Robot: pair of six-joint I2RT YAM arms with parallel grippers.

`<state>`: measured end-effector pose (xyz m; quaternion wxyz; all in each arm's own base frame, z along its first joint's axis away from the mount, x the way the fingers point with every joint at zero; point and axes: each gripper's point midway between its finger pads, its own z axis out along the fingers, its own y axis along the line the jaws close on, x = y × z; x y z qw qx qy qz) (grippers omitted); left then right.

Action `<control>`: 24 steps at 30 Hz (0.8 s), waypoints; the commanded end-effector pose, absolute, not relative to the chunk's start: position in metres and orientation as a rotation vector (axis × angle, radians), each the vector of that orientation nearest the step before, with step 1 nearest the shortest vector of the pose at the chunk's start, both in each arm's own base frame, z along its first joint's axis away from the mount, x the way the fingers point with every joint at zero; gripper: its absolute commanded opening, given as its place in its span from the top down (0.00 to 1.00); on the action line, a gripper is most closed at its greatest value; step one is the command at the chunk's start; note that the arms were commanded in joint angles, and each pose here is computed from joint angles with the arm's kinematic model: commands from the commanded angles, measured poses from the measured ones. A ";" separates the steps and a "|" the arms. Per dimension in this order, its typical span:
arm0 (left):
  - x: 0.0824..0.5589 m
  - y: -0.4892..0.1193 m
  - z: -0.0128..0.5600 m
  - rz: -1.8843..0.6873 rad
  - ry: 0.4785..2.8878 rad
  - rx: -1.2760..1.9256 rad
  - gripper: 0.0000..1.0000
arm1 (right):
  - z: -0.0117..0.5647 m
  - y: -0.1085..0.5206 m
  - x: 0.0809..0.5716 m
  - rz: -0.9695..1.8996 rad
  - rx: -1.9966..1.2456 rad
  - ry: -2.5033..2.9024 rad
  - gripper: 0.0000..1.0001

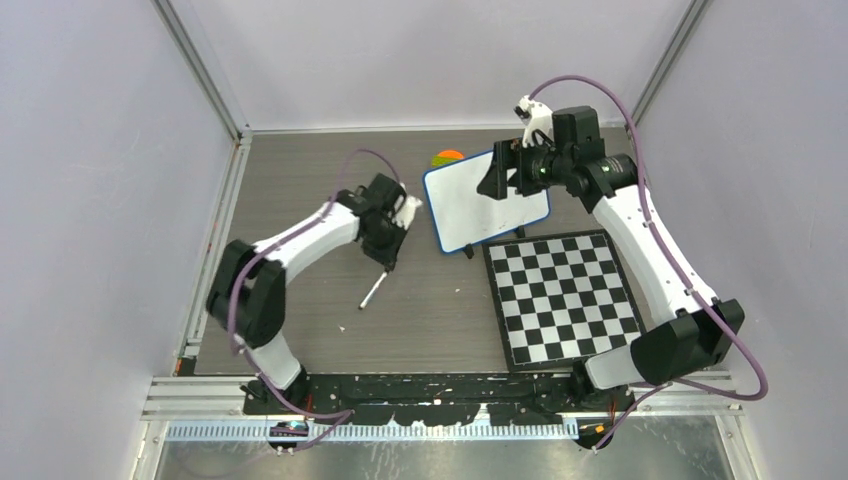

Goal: Write a sentence on the whiteboard
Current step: Open the whiteboard marker.

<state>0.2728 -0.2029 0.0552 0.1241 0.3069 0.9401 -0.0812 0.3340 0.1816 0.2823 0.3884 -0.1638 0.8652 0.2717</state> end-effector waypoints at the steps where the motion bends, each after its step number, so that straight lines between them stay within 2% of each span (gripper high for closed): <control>1: 0.293 -0.222 0.171 -0.623 2.493 0.682 1.00 | 0.320 0.215 0.342 0.808 -0.465 2.102 0.16; 7: 0.320 -0.196 0.295 -0.979 2.144 0.312 1.00 | 0.341 0.288 0.329 0.993 -0.579 2.016 0.17; 13: 0.328 -0.172 0.378 -1.201 1.819 0.070 1.00 | 0.348 0.360 0.306 1.199 -0.652 2.011 0.19; 17: 0.327 -0.169 0.402 -1.358 1.718 -0.061 1.00 | 0.361 0.387 0.296 1.321 -0.644 1.986 0.22; 22: 0.333 -0.157 0.412 -1.464 1.607 -0.185 1.00 | 0.358 0.403 0.286 1.341 -0.671 1.983 0.25; 24: 0.333 -0.152 0.412 -1.490 1.576 -0.222 1.00 | 0.356 0.406 0.283 1.361 -0.666 1.990 0.31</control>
